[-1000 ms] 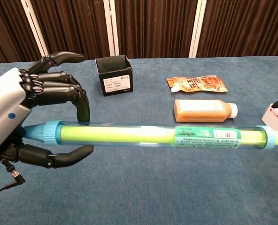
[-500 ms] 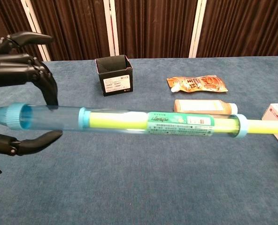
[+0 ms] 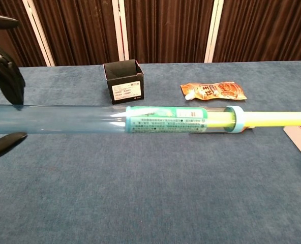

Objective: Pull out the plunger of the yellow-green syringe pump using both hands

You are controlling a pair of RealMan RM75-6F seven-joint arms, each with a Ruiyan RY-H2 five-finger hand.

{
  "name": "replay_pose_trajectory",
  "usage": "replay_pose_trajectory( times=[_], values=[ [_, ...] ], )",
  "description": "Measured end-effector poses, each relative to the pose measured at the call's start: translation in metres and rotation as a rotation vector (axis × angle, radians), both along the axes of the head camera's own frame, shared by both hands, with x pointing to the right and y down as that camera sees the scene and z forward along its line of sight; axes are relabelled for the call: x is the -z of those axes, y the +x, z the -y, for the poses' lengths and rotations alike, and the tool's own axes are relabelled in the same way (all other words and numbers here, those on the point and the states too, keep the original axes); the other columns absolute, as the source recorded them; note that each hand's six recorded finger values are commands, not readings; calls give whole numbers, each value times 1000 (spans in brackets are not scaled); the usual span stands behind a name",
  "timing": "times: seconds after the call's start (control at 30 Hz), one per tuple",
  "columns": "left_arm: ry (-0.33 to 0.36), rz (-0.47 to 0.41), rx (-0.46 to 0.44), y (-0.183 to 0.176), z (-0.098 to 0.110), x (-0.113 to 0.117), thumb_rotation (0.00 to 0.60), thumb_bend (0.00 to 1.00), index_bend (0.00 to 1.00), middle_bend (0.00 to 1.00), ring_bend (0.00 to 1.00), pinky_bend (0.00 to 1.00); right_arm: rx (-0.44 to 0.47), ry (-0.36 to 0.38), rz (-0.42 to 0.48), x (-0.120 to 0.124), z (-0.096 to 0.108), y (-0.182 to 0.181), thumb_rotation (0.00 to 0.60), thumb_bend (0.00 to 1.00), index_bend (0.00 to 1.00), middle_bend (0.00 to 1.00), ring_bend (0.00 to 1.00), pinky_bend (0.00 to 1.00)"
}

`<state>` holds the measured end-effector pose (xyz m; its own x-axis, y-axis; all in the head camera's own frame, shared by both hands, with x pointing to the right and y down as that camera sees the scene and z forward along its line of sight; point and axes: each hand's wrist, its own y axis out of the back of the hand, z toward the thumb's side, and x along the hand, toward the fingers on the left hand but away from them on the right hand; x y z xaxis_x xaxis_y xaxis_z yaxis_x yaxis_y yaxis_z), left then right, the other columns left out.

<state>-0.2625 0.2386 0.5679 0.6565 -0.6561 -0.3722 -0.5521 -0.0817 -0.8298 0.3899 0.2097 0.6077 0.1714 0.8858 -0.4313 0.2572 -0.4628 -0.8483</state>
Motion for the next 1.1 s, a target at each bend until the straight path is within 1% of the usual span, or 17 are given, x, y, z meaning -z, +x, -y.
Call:
replay_pose_trajectory(
  times=[0.3, 0.53, 0.73, 0.9, 1.1],
  values=[
    [34, 10, 11, -16, -3, 11, 600, 487, 722, 590, 461, 151, -99, 40, -62, 7, 27, 32, 600, 259, 857, 238, 53, 54],
    [43, 28, 26, -25, -1, 12, 600, 486, 722, 590, 461, 151, -170, 60, -93, 14, 47, 55, 600, 257, 859, 240, 54, 55],
    [48, 27, 29, -29, -2, 13, 600, 486, 722, 590, 461, 151, -215, 57, -115, 14, 56, 70, 600, 257, 859, 242, 57, 55],
    [53, 34, 23, -29, -5, 13, 600, 486, 722, 590, 461, 151, -250, 55, -115, 14, 62, 80, 600, 257, 861, 244, 58, 55],
    [73, 46, 24, -28, -4, 12, 600, 478, 722, 590, 461, 151, -258, 51, -116, 13, 63, 84, 600, 258, 861, 245, 59, 56]
  ],
)
